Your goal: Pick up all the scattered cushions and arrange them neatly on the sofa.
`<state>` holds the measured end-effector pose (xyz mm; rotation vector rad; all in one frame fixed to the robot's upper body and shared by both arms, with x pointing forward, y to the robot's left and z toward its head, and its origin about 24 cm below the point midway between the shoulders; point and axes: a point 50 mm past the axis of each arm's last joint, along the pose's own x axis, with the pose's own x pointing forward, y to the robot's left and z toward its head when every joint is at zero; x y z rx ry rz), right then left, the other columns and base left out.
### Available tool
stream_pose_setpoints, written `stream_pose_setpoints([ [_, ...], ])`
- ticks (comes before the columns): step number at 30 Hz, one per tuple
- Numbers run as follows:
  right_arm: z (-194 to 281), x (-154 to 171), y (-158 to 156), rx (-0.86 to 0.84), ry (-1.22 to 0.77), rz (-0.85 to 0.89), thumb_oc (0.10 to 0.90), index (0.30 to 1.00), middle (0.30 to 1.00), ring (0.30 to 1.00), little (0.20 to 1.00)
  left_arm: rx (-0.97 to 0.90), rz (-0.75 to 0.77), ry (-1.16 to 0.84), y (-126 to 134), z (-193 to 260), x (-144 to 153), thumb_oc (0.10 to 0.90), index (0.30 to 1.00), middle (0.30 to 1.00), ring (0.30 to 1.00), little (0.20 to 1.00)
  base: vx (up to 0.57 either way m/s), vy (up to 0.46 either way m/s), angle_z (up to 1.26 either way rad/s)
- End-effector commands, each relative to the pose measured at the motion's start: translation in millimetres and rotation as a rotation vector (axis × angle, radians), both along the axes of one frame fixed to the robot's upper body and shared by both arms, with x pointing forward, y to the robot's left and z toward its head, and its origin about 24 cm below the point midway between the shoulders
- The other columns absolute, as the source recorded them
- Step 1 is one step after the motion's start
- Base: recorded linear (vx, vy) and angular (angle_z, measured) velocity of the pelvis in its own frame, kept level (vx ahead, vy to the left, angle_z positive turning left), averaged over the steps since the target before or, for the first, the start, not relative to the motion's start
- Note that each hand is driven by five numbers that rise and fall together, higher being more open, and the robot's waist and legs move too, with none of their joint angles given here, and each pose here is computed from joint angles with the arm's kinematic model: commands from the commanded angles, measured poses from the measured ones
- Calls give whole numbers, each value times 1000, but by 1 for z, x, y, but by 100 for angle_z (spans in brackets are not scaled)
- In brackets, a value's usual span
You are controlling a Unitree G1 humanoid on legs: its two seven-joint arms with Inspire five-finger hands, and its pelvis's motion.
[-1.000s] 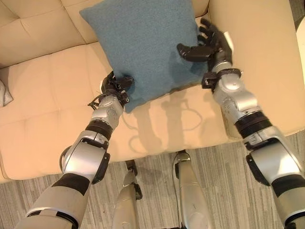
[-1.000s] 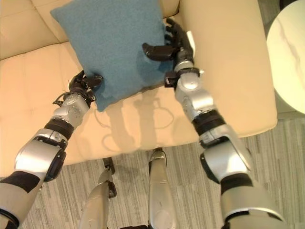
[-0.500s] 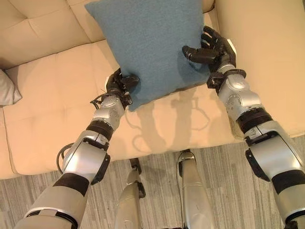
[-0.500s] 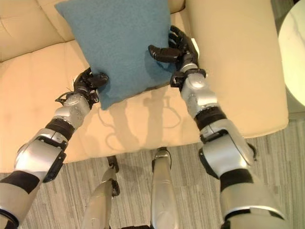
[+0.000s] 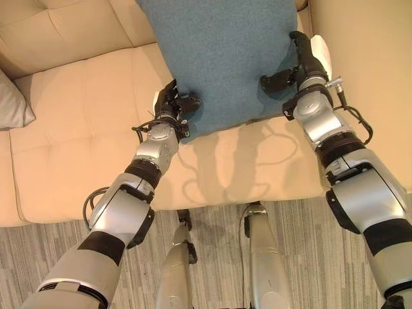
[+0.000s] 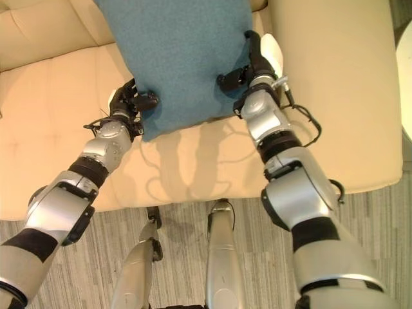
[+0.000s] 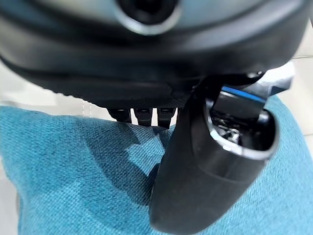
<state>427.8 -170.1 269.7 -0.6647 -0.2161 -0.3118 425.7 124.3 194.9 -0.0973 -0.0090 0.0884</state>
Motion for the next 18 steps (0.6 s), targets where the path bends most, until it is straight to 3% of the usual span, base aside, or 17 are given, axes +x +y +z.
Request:
stream_pose_setpoints([
  [1,2,2,21,92,4,123,588,582,582,582,582,6,-233,-388,-60,100,-14,436,354,354,354,354,0,0,0],
  [2,-1,2,28,139,14,175,400,300,300,300,300,-13,-264,-397,-64,100,-15,400,300,300,300,300,0,0,0],
  [6,-20,1,50,250,46,301,400,300,300,300,300,-90,-319,-374,-69,81,-17,400,300,300,300,300,-2,-10,2],
  [11,-27,-1,47,191,48,289,400,300,300,300,300,33,-350,-401,-76,81,-21,400,300,300,300,300,13,7,4],
  [16,-2,-10,31,151,-128,244,400,300,300,300,300,200,-261,-561,-67,109,-29,400,300,300,300,300,0,0,0],
  [18,36,-21,19,60,-327,171,400,300,300,300,300,289,-135,-718,-55,142,-38,400,300,300,300,300,0,0,0],
])
